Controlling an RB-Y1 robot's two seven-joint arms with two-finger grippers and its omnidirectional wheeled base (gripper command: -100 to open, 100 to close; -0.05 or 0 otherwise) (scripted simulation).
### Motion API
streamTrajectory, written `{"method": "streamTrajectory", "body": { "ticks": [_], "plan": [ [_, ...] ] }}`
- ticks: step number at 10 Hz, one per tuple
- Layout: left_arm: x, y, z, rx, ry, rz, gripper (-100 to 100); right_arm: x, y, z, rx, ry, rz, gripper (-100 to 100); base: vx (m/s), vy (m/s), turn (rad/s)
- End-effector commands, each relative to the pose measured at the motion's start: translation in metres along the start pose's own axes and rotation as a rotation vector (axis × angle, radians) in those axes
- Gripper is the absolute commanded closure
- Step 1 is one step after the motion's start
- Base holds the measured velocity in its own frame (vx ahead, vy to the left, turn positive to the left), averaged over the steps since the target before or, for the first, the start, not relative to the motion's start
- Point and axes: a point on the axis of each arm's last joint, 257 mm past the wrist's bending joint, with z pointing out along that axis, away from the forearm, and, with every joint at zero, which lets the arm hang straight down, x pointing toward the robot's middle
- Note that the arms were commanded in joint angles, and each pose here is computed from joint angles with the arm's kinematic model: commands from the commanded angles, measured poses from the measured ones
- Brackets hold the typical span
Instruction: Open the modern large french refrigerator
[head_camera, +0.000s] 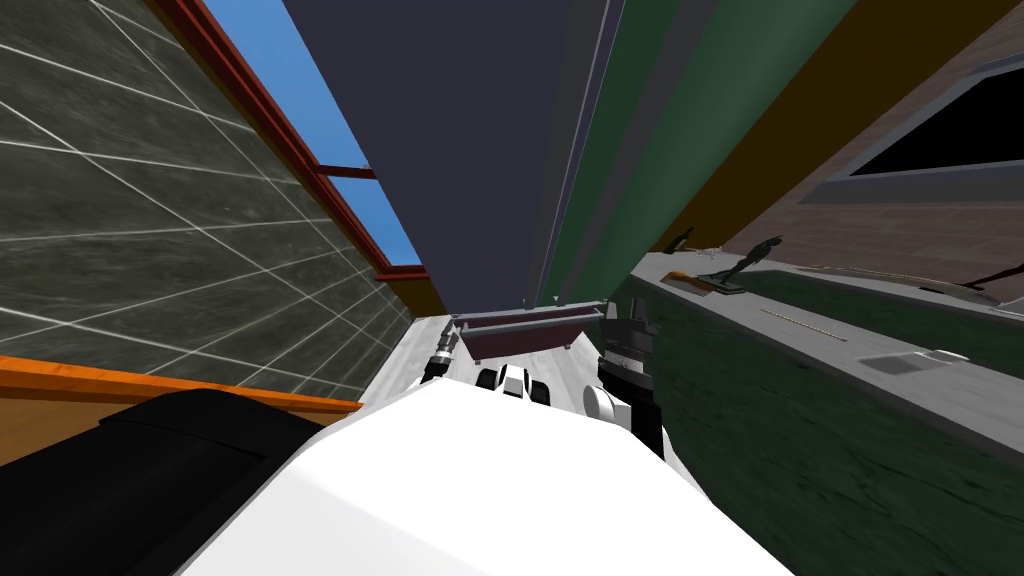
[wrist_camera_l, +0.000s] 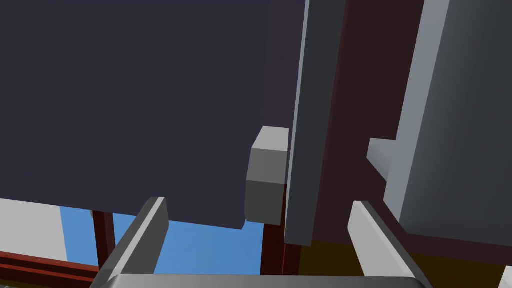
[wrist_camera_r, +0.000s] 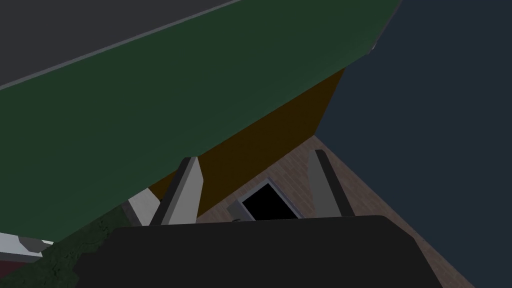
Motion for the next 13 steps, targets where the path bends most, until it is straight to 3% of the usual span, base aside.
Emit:
{"method": "streamTrajectory", "body": {
  "ticks": [1,4,7,13],
  "plan": [
    [-0.005,0.019,-0.012,-0.03,-0.029,-0.022,-100,0.0,0.0,0.0,0.0,0.0,0.0,0,0.038,-0.043,0.04],
    [-0.006,0.024,-0.015,-0.044,-0.032,-0.022,-100,0.0,0.0,0.0,0.0,0.0,0.0,0,0.015,-0.015,0.01],
    [-0.007,0.047,-0.031,-0.077,-0.073,-0.057,-100,0.0,0.0,0.0,0.0,0.0,0.0,0,0.032,-0.027,0.038],
    [-0.003,0.061,-0.042,-0.098,-0.1,-0.086,-100,0.0,0.0,0.0,0.0,0.0,0.0,0,0.016,-0.015,0.017]
  ]
}}
